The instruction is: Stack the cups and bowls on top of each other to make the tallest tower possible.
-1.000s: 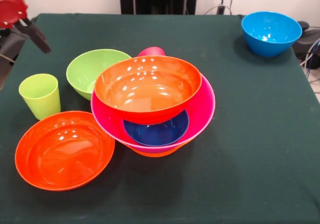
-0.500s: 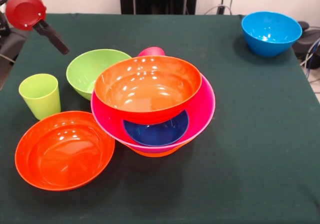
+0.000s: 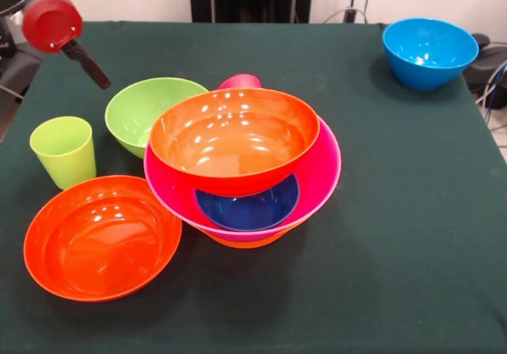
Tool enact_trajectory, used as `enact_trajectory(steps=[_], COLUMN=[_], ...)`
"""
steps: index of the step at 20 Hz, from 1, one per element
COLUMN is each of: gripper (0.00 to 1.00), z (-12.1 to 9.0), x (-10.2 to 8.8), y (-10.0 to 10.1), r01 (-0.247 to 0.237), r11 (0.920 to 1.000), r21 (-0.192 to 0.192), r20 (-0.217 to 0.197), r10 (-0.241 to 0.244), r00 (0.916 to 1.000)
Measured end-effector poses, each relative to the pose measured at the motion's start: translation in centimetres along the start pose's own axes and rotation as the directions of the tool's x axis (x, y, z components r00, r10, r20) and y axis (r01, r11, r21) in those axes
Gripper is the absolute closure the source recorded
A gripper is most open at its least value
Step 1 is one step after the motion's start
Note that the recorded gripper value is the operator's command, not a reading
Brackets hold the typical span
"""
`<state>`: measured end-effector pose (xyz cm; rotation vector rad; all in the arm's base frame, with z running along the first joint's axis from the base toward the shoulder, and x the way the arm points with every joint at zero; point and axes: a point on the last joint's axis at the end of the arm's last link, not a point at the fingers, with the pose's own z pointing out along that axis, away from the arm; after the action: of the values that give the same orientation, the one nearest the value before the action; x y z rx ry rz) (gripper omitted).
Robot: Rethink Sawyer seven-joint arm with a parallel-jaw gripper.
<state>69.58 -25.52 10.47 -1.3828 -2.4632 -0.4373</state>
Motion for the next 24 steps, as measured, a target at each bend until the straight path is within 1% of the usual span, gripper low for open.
enact_trajectory(steps=[1, 2, 3, 4, 5, 7, 10, 11, 14, 17, 22, 24], gripper=[0.0, 0.0, 0.0, 0.0, 0.0, 0.0, 0.0, 0.0, 0.0, 0.0, 0.0, 0.0], z=[0.2, 0.3, 0.6, 0.7, 1.1, 1.5, 1.7, 1.7, 1.5, 0.9, -0.5, -1.4], x=[0.0, 0.0, 0.0, 0.0, 0.1, 0.4, 0.8, 1.2, 1.6, 1.7, 1.3, 0.9], y=[0.0, 0.1, 0.2, 0.2, 0.5, 1.2, 2.3, 3.2, 4.2, 4.5, 3.8, 3.2], r01=[0.011, 0.014, 0.026, 0.03, 0.039, 0.044, 0.042, 0.037, 0.027, 0.022, 0.004, -0.007], r11=[0.9998, 0.9997, 0.9987, 0.998, 0.9961, 0.9934, 0.992, 0.9919, 0.9927, 0.9935, 0.9944, 0.9945], r21=[0.016, 0.021, 0.045, 0.056, 0.08, 0.106, 0.119, 0.121, 0.117, 0.112, 0.106, 0.104], r20=[0.017, 0.024, 0.052, 0.067, 0.103, 0.155, 0.204, 0.24, 0.271, 0.281, 0.298, 0.311], r10=[-0.011, -0.015, -0.028, -0.034, -0.047, -0.06, -0.066, -0.065, -0.058, -0.053, -0.036, -0.026], r00=[0.9998, 0.9996, 0.9982, 0.9972, 0.9936, 0.9861, 0.9768, 0.9685, 0.9609, 0.9583, 0.9539, 0.95])
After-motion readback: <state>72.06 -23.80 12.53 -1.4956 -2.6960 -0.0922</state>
